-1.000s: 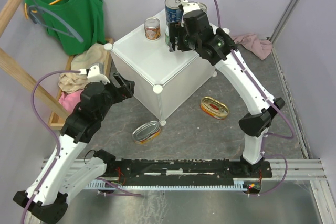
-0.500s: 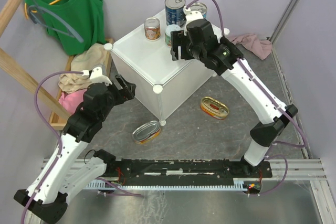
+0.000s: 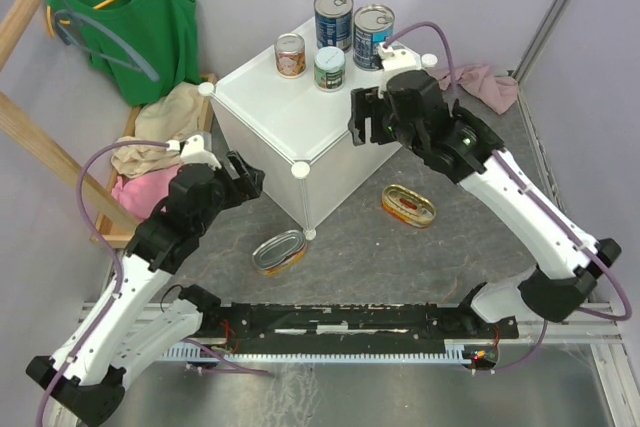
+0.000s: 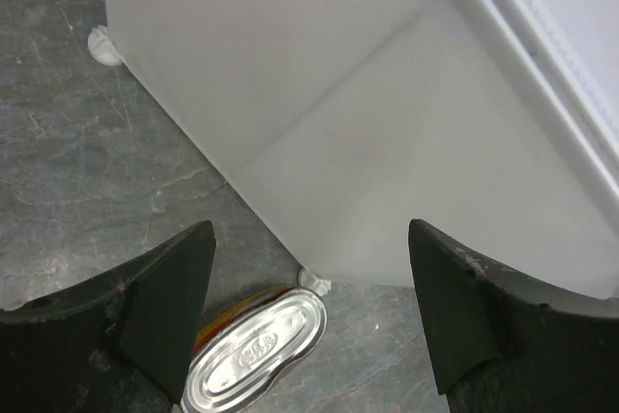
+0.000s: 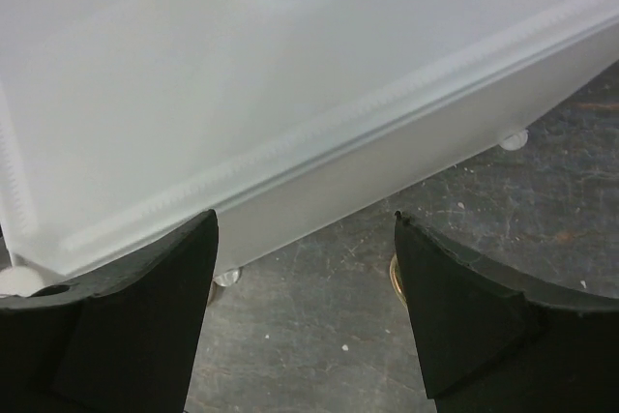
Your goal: Place and organize the canned foods onto the counter
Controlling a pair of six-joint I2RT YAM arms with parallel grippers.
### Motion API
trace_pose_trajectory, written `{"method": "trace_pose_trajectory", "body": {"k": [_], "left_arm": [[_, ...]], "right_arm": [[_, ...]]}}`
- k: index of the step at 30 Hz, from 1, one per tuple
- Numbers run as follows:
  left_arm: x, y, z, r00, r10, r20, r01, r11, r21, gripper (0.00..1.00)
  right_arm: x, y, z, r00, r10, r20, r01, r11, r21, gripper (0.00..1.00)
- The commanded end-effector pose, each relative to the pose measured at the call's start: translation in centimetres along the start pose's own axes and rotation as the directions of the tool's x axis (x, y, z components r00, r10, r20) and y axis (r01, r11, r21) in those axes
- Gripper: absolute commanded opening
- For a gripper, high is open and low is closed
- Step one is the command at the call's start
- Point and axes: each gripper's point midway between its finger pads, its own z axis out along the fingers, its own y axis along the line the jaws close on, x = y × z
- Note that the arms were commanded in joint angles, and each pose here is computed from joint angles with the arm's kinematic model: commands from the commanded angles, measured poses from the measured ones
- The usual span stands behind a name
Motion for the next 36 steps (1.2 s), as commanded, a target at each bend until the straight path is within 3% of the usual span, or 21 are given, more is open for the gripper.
{"method": "trace_pose_trajectory", "body": {"k": [1,11,19,29,36], "left_arm": [[1.7,-0.5,0.3,0.998,-0.025,-0.049,0.026,1.0,0.008,0.87],[6.7,0.1,0.5,0.978,0.067,-0.199,-0.075,0.997,-0.029,0.87],[7.6,1.0,-0.1,0.977,0.058,-0.204,-0.064,0.998,-0.023,0.88],[7.0,-0.2,-0.2,0.984,0.03,-0.176,-0.025,0.999,0.028,0.88],[5.7,-0.9,-0.7,0.991,-0.006,-0.131,0.014,0.998,0.058,0.89]], "right_arm": [[-0.6,-1.9,-3.2,0.997,-0.001,0.074,-0.002,0.999,0.046,0.81],[6.3,-6.4,-4.6,0.998,-0.047,-0.042,0.054,0.98,0.189,0.84],[12.4,-8.6,-2.9,0.962,-0.142,-0.235,0.199,0.951,0.239,1.0],[18.7,-9.4,0.4,0.86,-0.221,-0.46,0.296,0.95,0.098,1.0],[20.8,-10.8,2.0,0.809,-0.247,-0.533,0.317,0.948,0.041,1.0]]}}
